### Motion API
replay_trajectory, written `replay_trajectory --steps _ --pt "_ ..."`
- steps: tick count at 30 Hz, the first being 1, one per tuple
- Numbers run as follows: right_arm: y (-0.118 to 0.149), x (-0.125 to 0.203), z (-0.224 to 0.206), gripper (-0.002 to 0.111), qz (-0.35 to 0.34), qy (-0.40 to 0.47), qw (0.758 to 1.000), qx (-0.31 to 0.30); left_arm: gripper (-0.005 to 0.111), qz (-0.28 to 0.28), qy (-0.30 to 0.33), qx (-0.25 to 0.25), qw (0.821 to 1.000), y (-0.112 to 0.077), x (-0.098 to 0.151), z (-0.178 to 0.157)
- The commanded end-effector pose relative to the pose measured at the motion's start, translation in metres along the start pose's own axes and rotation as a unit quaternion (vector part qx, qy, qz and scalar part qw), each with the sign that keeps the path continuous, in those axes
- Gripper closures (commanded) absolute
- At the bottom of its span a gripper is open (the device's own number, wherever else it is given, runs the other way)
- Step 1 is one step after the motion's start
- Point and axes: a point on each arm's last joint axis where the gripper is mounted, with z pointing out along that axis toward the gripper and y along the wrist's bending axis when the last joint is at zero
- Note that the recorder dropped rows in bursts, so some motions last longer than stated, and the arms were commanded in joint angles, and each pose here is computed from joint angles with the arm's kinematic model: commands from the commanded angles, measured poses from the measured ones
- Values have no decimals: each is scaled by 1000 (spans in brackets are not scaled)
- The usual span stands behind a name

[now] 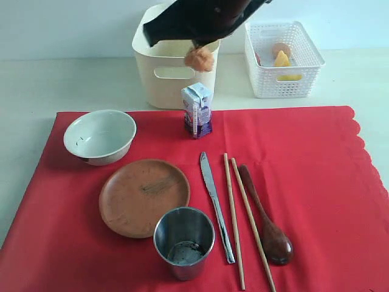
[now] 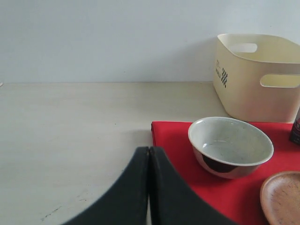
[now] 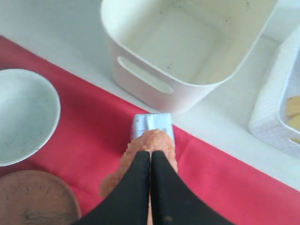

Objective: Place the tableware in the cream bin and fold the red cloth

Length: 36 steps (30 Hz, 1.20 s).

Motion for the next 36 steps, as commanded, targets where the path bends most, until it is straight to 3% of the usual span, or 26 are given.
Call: replay_trajectory --steps 1,7,13,18,23,25,29,32,33,36 --pt "-51 -8 3 108 42 -25 998 38 106 1 -4 -1 1000 0 -1 0" --pt "-122 -16 31 108 103 -82 989 70 106 1 -4 -1 1000 0 -1 0" --pt "-168 -4 94 108 132 -80 984 90 106 1 -4 -1 1000 0 -1 0" --pt "-190 3 133 108 148 -52 982 106 106 1 -4 -1 1000 0 -1 0" --pt "-193 5 140 107 159 -32 980 113 106 1 -4 -1 1000 0 -1 0" --pt "-193 9 138 98 196 -8 973 121 106 1 -4 -1 1000 0 -1 0" --pt "-184 24 138 64 255 76 958 107 106 1 -4 -1 1000 0 -1 0" --pt "-166 25 139 36 248 97 959 95 106 1 -4 -1 1000 0 -1 0" --pt "-162 25 143 31 246 95 960 90 106 1 -4 -1 1000 0 -1 0" --pt "-158 30 154 29 257 103 958 78 106 1 -4 -1 1000 0 -1 0"
